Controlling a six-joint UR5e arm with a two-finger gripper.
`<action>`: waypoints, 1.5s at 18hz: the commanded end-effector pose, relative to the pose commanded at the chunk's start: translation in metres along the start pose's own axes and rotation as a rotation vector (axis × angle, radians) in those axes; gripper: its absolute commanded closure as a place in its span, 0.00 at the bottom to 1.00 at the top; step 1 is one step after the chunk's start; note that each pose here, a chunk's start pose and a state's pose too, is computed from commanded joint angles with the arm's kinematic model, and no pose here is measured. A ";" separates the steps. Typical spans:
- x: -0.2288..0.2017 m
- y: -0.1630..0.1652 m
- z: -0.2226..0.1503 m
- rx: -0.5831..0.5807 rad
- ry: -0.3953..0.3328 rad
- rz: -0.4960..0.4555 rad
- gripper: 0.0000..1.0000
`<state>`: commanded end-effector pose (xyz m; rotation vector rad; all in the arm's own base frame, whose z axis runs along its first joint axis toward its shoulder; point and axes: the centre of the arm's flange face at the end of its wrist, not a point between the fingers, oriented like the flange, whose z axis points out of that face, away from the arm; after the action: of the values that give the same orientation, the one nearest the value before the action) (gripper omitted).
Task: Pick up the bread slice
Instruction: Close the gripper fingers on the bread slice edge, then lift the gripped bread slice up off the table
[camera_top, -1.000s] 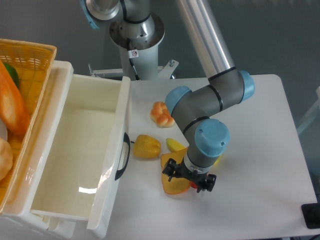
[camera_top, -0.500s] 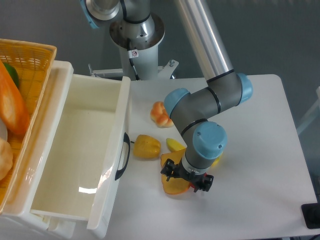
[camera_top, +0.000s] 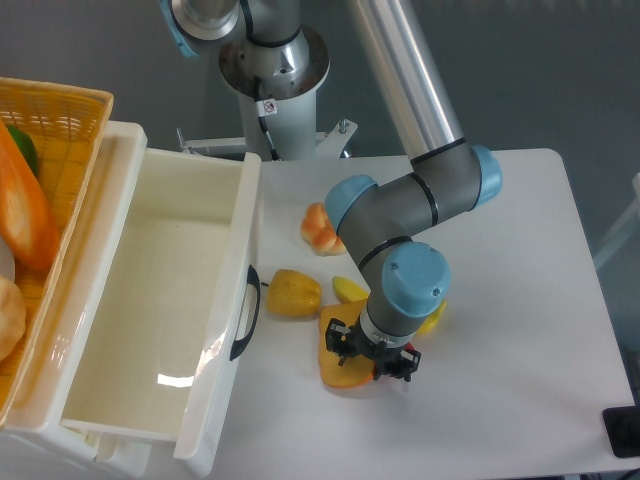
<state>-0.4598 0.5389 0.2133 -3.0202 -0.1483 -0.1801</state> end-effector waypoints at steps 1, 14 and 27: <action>0.000 0.000 -0.001 0.001 -0.001 0.003 0.86; 0.019 0.002 -0.063 0.029 -0.043 0.020 1.00; 0.061 0.031 -0.165 -0.021 -0.076 0.250 1.00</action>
<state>-0.4146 0.4944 0.3799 -3.0312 0.2259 -0.0446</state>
